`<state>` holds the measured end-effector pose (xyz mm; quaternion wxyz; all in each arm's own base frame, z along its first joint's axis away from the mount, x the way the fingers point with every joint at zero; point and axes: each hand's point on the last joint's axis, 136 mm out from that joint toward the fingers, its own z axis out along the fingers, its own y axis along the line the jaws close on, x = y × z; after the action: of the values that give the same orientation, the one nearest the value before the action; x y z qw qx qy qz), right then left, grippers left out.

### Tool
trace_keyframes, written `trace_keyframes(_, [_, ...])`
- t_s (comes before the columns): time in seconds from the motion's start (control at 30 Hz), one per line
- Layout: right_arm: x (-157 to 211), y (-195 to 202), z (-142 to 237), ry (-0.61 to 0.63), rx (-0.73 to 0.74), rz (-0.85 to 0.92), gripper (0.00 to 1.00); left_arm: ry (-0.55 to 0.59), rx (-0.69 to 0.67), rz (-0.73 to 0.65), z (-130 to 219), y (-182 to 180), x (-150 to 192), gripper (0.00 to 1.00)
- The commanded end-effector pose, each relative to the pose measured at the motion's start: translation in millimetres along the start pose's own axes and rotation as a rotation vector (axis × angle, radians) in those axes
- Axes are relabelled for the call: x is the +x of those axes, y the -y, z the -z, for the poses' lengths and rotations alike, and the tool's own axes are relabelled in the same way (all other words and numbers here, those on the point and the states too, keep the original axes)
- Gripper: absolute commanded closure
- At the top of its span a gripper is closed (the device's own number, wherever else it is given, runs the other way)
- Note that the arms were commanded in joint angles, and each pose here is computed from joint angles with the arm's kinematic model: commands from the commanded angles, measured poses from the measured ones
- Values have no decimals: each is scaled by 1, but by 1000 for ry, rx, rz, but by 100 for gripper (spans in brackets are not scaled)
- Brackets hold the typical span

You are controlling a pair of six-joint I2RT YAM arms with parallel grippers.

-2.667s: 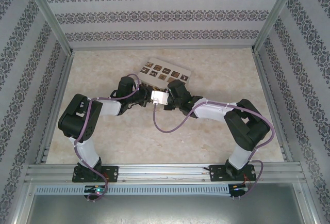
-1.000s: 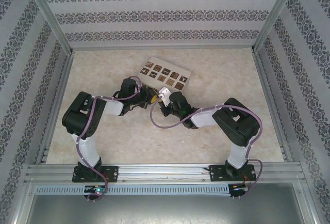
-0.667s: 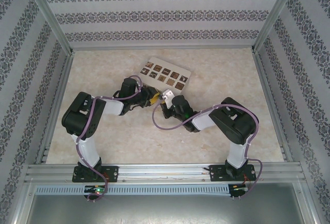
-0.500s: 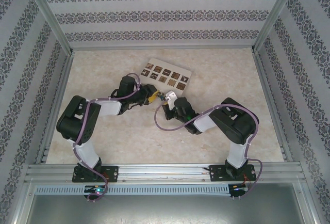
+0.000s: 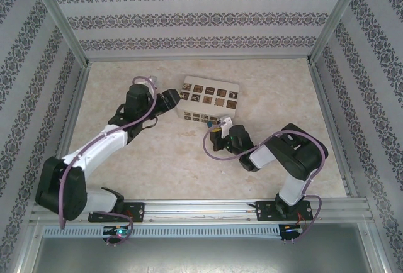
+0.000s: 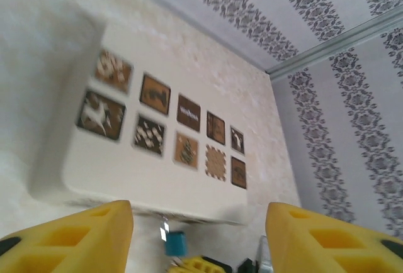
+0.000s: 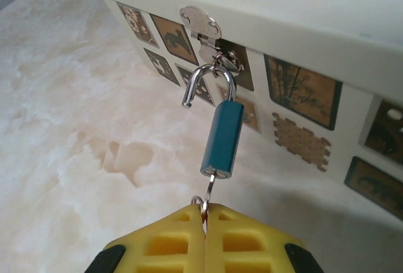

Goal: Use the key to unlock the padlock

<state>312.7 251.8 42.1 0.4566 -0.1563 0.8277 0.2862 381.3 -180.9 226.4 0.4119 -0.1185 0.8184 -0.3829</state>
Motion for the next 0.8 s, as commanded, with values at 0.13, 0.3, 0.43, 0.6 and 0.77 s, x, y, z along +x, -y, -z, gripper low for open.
trace_keyframes(0.13, [5,-8,7,10,-71,-113,100,161,-104,-273,27,-3,-36,36])
trace_keyframes(0.3, [3,0,2,32,-27,-137,96,145,-145,-311,17,-15,-43,28])
trace_keyframes(0.43, [-1,5,2,47,2,-127,87,88,-115,-208,2,-30,-45,27])
trace_keyframes(0.6, [-5,10,9,59,40,-112,70,19,-76,-134,-16,-41,-44,27])
trace_keyframes(0.77, [-12,17,24,73,90,-89,50,-45,-70,-103,-28,-50,-38,25])
